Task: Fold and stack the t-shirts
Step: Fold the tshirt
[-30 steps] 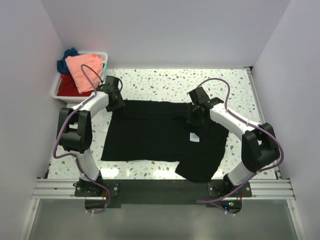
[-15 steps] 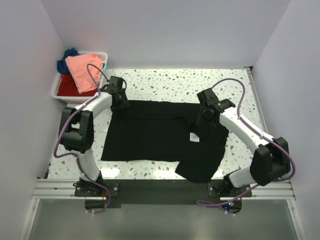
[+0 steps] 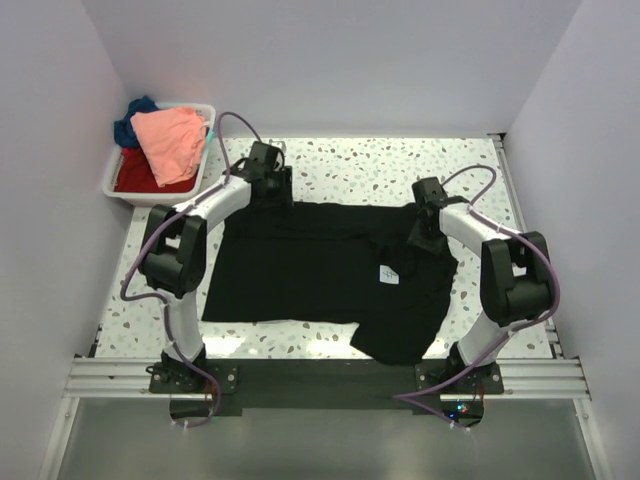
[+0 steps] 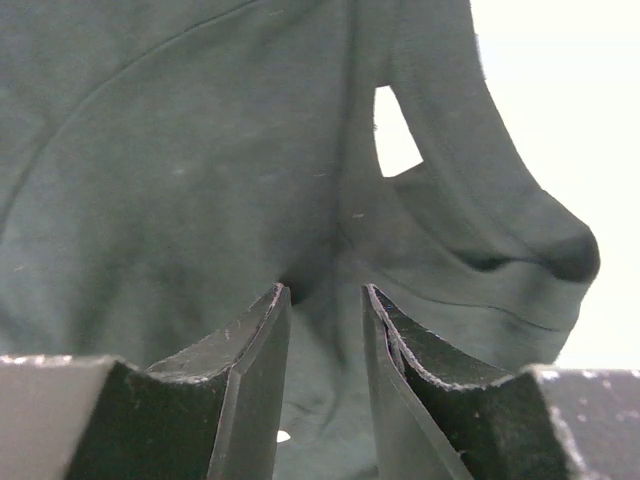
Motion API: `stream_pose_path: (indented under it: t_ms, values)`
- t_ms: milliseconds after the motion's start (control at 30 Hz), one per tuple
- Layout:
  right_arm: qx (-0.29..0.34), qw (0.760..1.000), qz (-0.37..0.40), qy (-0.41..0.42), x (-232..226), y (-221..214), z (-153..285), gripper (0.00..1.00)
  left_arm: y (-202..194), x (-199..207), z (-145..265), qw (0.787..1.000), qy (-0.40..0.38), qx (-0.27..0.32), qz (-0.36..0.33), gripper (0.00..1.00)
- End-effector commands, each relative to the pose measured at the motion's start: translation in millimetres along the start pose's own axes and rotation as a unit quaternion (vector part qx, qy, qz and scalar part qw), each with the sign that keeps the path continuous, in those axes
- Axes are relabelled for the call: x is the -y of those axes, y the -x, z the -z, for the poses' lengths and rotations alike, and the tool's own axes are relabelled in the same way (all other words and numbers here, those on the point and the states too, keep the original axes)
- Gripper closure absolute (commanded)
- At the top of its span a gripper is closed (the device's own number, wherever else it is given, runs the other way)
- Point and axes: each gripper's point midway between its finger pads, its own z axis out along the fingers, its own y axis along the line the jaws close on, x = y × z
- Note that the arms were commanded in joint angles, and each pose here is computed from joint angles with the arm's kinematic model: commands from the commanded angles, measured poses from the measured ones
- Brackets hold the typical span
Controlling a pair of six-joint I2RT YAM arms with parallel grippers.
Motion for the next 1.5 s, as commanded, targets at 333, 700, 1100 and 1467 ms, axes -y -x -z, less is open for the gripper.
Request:
stream_pose_path:
  t_ms: [333,700,1100,1467]
  values:
    - [-0.016,0.997,-0.016,0.076,-12,-14,26,0.62,-22,79,-2,0.99,-0.105,-0.033,-0.093,0.43]
    - [-0.024,0.996,0.0,0.086,0,-39,44,0.65,-41,128,-2,0.974,-0.171,-0.054,-0.136,0.43]
    - [-0.045,0.995,0.014,0.088,-5,-62,29,0.66,-42,155,5,0.969,-0.203,-0.045,-0.134,0.43]
    - [-0.053,0.995,0.015,0.086,-16,-67,0,0.67,-48,167,9,0.966,-0.215,-0.045,-0.136,0.43]
